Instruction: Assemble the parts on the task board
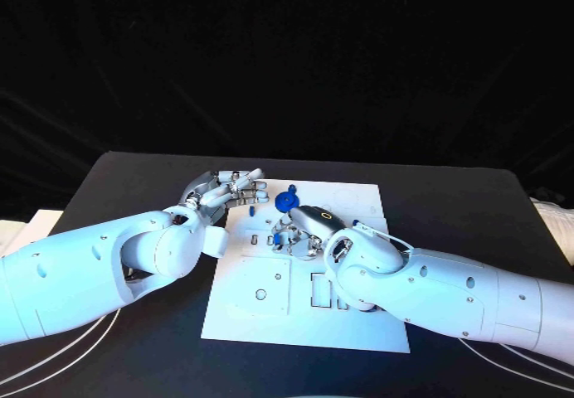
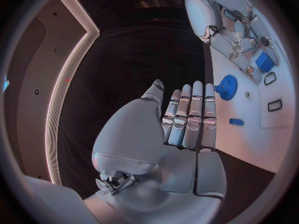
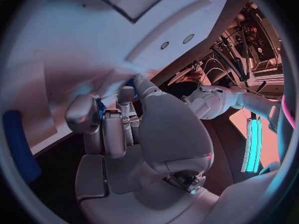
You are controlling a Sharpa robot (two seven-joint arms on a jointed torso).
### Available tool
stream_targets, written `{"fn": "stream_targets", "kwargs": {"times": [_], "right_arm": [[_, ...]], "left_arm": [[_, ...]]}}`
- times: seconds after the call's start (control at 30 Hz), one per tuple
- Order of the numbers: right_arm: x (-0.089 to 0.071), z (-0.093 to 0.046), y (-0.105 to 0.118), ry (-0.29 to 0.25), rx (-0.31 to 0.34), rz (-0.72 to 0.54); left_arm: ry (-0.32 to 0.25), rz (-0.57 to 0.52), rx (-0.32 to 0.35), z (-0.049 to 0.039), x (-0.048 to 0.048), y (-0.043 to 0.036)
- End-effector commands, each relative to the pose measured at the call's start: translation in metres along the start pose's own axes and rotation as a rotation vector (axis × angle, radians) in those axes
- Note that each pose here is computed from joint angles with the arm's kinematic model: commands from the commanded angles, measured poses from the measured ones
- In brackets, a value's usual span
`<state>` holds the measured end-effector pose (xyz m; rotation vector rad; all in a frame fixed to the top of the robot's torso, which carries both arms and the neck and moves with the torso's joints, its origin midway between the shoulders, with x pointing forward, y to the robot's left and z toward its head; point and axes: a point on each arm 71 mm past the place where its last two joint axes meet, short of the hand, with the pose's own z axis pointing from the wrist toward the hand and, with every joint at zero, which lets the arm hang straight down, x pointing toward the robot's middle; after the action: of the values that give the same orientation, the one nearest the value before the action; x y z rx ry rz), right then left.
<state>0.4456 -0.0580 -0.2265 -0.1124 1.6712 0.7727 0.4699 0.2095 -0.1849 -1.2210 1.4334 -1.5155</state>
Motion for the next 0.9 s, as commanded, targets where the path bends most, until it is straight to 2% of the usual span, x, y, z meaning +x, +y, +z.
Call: {"fn": "stream_targets", "kwargs": {"times": [0.03,0.3,0.5,0.63,0.7,0.8,0.9], "right_arm": [[0.0,-0.001,0.001,-0.03,-0.001,0.007],[-0.006,-0.01,0.007,-0.11,-0.063,0.055],[-0.02,-0.023,0.011,-0.142,-0.228,0.167],[-0.036,-0.033,0.009,-0.161,-0.296,0.241],[-0.048,-0.039,0.007,-0.174,-0.31,0.278],[-0.066,-0.046,0.0,-0.187,-0.296,0.334],[-0.089,-0.054,-0.013,-0.174,-0.237,0.409]], "left_arm": [[0.022,-0.003,0.004,0.0004,0.0026,-0.0009],[0.02,-0.002,-0.001,0.0008,0.0011,-0.0004],[0.027,0.019,-0.027,0.0011,-0.0037,0.0015],[0.024,0.064,-0.049,0.0012,-0.0087,0.003],[0.009,0.097,-0.061,0.0012,-0.0119,0.0037],[-0.004,0.133,-0.085,0.0009,-0.0156,0.0053],[0.016,0.16,-0.158,-0.0001,-0.0177,0.0096]]}}
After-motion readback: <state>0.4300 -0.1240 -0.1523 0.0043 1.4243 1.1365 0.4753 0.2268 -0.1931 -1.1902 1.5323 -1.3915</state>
